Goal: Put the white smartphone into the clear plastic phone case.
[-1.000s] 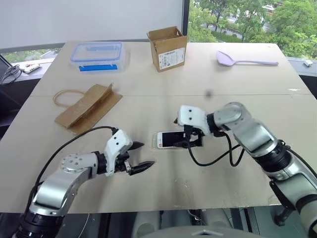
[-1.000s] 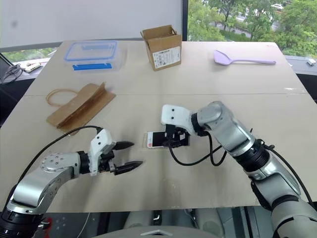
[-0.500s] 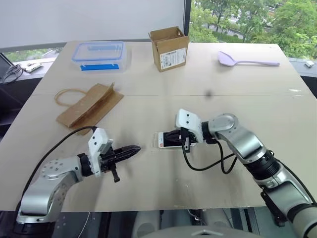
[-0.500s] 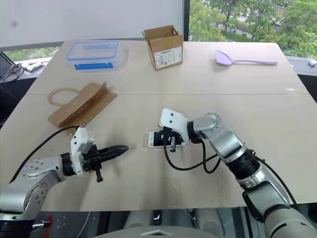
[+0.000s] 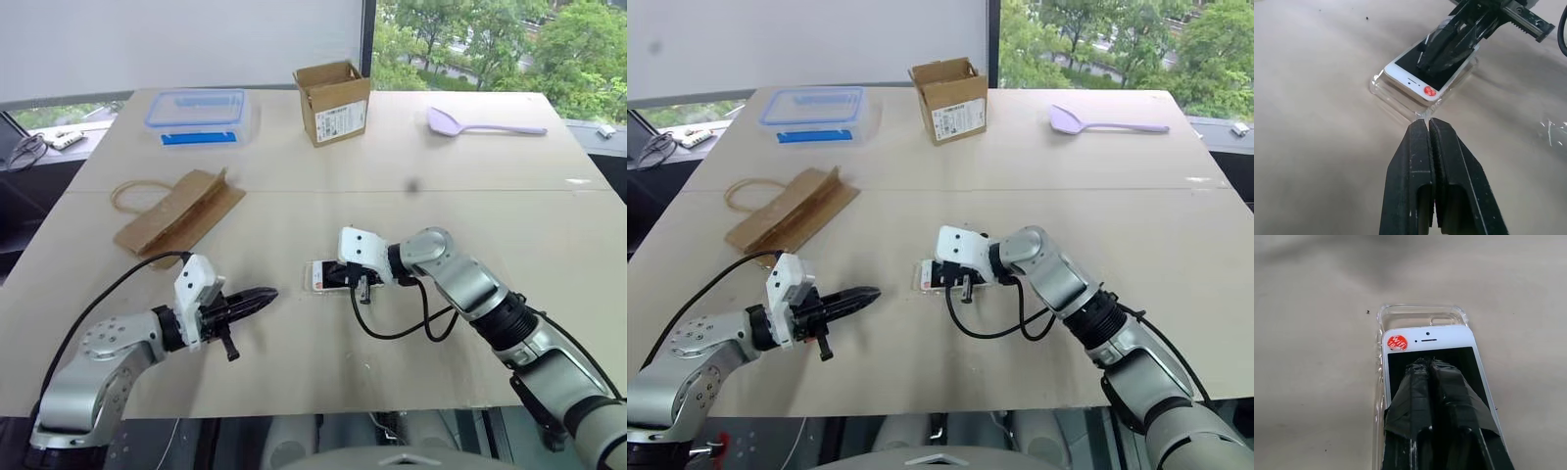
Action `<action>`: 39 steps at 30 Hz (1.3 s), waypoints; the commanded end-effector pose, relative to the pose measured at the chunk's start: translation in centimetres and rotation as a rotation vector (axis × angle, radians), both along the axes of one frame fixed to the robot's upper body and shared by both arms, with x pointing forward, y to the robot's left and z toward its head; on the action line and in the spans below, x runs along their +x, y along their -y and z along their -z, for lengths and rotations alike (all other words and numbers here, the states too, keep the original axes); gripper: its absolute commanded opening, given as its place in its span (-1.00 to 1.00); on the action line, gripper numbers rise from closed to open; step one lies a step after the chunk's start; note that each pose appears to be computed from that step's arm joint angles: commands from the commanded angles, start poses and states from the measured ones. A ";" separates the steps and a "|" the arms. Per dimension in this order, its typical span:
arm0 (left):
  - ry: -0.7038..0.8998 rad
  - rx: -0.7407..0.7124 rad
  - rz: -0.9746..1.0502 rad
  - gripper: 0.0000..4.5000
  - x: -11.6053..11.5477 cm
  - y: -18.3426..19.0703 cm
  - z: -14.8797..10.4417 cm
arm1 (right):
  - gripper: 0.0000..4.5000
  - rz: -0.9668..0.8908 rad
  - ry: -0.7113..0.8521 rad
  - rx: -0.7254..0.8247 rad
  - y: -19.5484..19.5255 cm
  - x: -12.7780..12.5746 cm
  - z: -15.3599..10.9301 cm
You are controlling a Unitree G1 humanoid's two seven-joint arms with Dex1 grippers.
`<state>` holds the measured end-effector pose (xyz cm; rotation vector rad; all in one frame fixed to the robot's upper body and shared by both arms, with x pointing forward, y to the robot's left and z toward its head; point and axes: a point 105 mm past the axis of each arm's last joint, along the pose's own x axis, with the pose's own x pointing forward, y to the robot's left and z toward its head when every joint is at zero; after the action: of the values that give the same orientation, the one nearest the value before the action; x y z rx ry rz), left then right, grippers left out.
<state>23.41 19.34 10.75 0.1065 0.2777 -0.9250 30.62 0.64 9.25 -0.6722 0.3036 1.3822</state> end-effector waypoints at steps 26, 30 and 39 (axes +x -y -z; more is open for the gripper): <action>0.045 0.014 0.058 -0.97 0.3 0.2 0.7 | -1.00 0.225 -0.404 -0.087 2.6 -1.7 6.8; 0.042 0.017 0.056 -0.97 0.3 -0.4 1.4 | -1.00 0.175 -0.455 -0.035 2.3 -3.0 5.9; 0.052 0.017 0.041 -0.97 1.1 -0.2 2.0 | -1.00 0.238 -0.274 0.347 3.1 -1.4 -4.2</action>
<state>24.31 19.91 8.15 0.1299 0.2677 -0.9547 28.77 -1.88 10.20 -0.1524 0.4617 1.2897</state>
